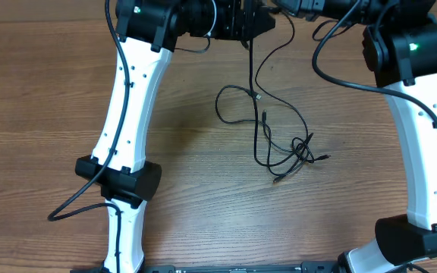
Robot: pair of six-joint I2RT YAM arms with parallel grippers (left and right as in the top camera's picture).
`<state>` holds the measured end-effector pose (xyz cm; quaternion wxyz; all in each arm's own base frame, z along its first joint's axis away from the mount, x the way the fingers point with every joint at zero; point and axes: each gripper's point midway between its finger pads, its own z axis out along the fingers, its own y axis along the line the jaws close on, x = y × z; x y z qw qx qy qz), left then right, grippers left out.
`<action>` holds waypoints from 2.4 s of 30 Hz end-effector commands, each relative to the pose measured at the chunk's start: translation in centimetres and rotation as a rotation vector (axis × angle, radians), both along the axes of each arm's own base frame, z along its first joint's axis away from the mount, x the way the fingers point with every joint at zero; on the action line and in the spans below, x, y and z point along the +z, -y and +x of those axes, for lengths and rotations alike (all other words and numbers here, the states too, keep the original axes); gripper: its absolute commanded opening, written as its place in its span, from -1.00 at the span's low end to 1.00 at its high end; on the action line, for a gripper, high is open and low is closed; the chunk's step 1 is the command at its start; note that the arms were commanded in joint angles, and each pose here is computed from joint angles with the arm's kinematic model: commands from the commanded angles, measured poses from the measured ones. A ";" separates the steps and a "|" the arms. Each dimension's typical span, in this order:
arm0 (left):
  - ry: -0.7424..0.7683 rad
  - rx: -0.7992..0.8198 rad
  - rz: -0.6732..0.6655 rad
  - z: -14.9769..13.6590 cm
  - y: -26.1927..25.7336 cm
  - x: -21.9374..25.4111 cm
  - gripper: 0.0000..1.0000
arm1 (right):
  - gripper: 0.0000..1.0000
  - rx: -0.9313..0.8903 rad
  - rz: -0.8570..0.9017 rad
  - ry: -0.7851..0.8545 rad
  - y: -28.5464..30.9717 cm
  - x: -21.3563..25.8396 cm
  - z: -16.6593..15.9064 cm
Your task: Untangle cables
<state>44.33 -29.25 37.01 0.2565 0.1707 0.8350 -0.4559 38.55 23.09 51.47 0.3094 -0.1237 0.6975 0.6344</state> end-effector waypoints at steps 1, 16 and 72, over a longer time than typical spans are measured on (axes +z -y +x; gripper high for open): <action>0.003 0.096 0.030 1.5 -0.3 -0.3 0.35 | -0.93 0.003 0.005 0.019 -0.3 0.6 -0.4; 0.108 0.121 -0.007 1.0 -1.4 3.6 0.22 | -0.93 0.002 -0.020 0.025 -0.3 -0.2 -0.3; 0.518 0.418 0.075 5.6 0.0 8.9 0.11 | -0.93 0.194 0.106 -0.350 -1.1 1.9 -3.6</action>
